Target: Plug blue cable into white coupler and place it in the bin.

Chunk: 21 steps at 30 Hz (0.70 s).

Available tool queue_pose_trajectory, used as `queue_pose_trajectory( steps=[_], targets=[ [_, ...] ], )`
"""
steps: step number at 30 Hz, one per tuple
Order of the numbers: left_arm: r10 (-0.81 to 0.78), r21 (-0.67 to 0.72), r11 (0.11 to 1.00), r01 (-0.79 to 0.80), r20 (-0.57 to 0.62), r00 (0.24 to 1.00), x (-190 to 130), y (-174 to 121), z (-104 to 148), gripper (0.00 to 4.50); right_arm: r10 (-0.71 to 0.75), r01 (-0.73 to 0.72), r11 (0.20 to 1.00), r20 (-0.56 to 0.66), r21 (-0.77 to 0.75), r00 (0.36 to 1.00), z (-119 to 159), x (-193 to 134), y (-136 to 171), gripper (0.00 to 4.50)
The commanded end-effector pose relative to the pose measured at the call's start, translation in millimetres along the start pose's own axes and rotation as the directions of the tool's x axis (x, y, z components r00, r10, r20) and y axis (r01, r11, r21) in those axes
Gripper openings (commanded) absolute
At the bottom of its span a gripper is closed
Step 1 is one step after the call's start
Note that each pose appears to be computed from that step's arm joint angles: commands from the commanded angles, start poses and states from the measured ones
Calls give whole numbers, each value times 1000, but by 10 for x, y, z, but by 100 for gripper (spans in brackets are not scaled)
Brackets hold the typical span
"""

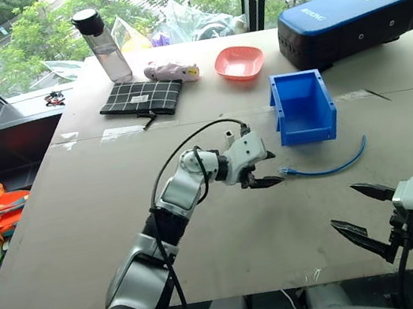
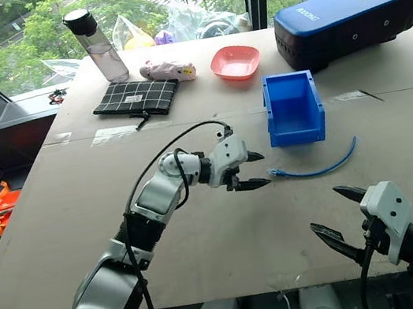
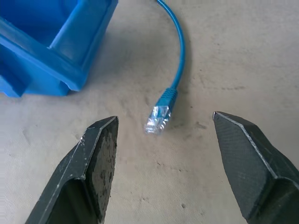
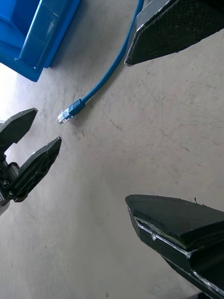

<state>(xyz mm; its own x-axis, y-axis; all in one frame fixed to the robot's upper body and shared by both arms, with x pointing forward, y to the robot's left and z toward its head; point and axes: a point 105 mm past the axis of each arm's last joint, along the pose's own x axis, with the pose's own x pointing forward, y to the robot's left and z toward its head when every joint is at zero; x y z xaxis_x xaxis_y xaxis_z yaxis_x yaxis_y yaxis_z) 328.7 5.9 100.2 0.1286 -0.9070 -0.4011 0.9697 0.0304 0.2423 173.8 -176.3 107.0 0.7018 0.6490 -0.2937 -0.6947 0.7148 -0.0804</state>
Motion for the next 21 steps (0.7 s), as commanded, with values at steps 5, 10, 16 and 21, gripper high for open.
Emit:
queue_pose_trajectory(
  steps=[5,10,16,21],
  targets=[
    [-28,58,998,30,-28,999,133,110,-23,323,4,-3,999,40,-41,999,125,-16,40,447],
    [-76,56,995,79,-54,996,243,81,-143,271,-2,4,999,42,-43,999,131,-15,47,447],
    [-129,60,990,130,-27,991,259,17,-137,10,-12,13,1000,39,-23,999,114,7,102,447],
    [-157,-7,987,158,65,985,172,-12,-28,4,-42,34,993,73,111,996,48,106,152,447]
  ],
)
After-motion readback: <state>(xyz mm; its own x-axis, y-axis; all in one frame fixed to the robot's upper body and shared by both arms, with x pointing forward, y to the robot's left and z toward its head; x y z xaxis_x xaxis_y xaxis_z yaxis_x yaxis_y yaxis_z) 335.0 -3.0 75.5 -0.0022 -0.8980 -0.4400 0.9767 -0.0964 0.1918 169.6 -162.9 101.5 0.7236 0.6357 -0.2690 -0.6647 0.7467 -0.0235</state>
